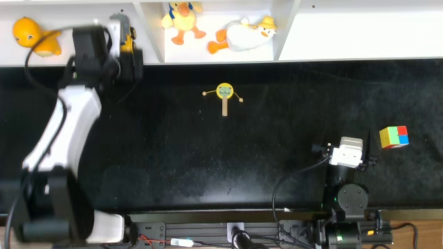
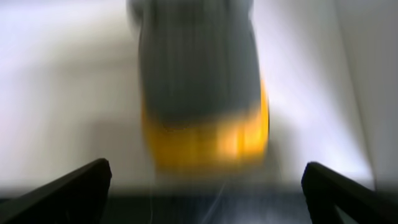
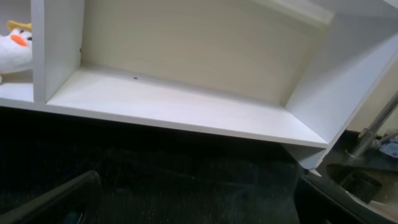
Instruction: Store Toys
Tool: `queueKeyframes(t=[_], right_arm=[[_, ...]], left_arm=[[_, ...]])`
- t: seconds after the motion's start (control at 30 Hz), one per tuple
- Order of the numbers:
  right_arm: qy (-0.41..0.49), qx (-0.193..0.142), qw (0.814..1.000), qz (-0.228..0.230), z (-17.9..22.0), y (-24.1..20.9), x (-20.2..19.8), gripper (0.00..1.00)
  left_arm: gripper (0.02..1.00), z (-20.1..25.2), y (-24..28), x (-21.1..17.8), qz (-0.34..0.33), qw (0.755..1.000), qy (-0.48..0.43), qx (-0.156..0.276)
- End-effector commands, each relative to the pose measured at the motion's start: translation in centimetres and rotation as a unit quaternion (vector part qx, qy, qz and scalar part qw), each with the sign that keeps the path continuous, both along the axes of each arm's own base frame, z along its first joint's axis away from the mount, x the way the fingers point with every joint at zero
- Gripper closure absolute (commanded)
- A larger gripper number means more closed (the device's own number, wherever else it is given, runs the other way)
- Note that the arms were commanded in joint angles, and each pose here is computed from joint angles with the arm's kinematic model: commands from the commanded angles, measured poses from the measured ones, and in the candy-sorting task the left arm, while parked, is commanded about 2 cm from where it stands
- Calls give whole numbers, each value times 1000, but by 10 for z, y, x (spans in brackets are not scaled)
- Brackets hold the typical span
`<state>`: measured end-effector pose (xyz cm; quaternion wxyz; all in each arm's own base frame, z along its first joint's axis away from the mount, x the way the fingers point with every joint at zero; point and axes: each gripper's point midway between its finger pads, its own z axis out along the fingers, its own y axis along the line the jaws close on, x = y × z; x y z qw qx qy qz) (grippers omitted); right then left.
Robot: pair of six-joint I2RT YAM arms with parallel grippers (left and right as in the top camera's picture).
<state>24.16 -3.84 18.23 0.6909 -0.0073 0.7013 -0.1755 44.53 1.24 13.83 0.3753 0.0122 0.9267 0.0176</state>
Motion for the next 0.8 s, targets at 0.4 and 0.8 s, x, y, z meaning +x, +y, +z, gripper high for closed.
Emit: queueKeyframes(t=[0.4, 0.8], right_arm=[[0, 0, 1000, 0, -4, 1, 0, 5], [1, 0, 1000, 0, -4, 1, 0, 5]], left_arm=[[20, 48, 11, -153, 41, 935, -351, 29], [20, 21, 7, -200, 51, 931, -361, -10]])
